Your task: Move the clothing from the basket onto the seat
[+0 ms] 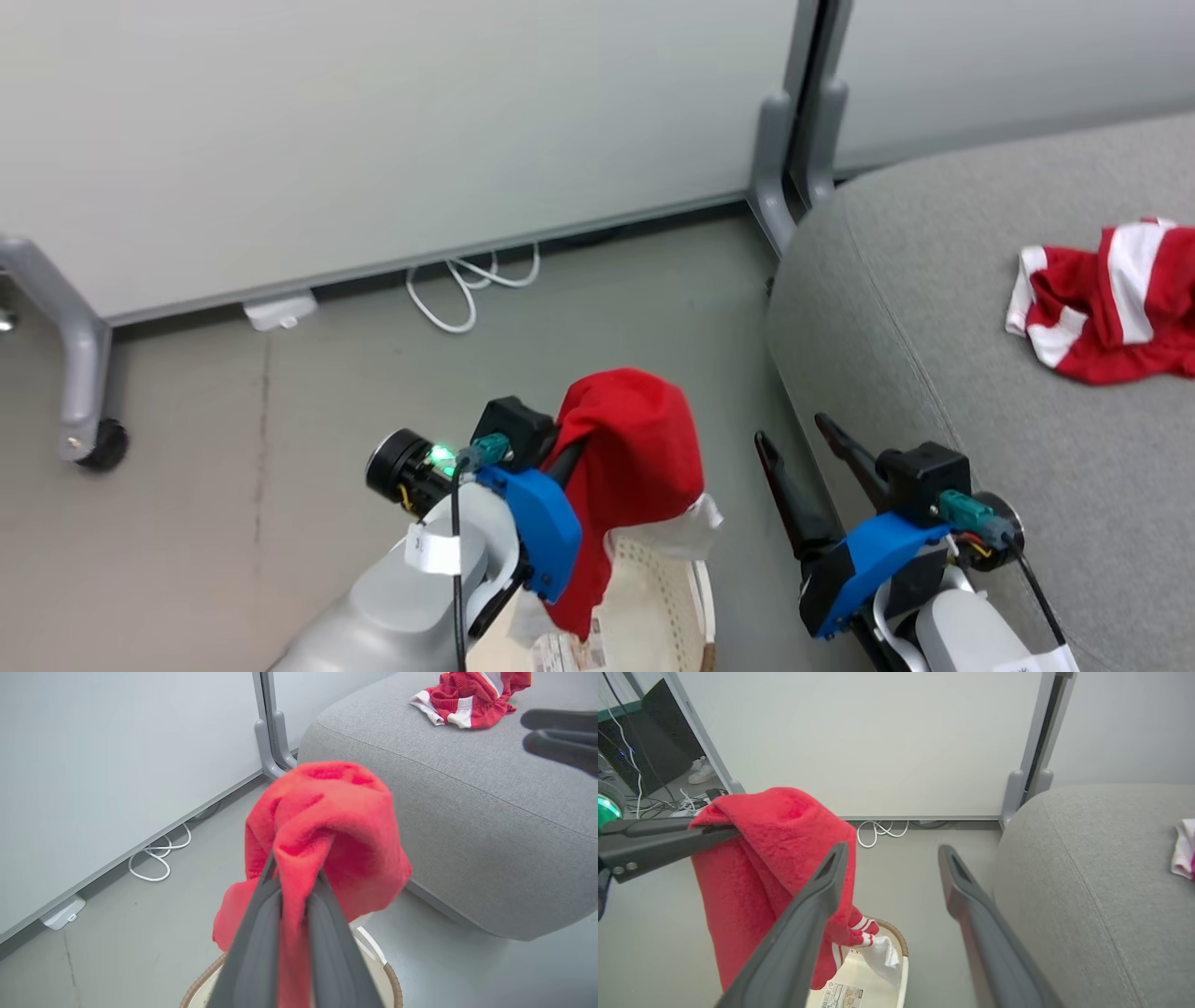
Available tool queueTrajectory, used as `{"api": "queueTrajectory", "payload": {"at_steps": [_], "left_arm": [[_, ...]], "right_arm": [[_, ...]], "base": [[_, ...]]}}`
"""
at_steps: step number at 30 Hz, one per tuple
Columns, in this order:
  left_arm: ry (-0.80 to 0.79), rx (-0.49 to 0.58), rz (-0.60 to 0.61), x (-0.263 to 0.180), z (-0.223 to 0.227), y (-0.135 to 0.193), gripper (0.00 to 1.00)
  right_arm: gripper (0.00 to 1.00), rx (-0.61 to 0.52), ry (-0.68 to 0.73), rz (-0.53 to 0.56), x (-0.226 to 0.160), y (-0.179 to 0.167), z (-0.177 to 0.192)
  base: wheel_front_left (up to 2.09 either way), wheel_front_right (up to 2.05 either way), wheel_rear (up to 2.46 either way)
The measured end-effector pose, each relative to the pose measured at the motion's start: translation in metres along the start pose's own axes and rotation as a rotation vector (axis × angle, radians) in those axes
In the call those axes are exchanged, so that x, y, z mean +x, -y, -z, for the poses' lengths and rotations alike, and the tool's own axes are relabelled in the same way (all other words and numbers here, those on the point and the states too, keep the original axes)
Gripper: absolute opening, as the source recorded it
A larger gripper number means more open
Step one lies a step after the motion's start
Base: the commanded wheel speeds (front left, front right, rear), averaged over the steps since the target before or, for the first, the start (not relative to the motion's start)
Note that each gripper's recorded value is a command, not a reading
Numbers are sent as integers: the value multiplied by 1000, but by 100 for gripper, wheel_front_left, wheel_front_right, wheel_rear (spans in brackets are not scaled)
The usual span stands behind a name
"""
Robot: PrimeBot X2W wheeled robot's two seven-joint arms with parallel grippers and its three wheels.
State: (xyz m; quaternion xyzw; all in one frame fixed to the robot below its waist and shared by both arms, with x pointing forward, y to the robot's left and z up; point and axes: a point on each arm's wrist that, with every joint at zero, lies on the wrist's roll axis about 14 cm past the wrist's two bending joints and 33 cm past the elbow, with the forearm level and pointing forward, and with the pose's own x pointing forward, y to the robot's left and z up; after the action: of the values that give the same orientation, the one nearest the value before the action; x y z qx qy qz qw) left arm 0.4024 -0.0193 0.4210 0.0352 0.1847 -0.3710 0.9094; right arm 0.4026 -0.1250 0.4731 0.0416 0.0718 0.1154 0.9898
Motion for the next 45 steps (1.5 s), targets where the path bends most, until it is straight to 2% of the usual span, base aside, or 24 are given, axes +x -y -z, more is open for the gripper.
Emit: {"api": "queueTrajectory", "payload": {"at_steps": [9,18,36,45], "left_arm": [[134,34,-21,-20,-76,1,0],[192,39,-14,-25,-120,3,0],[195,24,-14,-23,-116,-1,0],[182,16,1,-19,-109,2,0]], "right_arm": [[100,-19,44,-111,-3,-41,-21],[100,-29,53,-144,-5,-54,-26],[100,-37,10,-151,-1,-55,-17],[100,-65,-35,-217,24,-73,-20]], "base": [[0,0,0],[0,0,0],[0,0,0],[0,0,0]]}}
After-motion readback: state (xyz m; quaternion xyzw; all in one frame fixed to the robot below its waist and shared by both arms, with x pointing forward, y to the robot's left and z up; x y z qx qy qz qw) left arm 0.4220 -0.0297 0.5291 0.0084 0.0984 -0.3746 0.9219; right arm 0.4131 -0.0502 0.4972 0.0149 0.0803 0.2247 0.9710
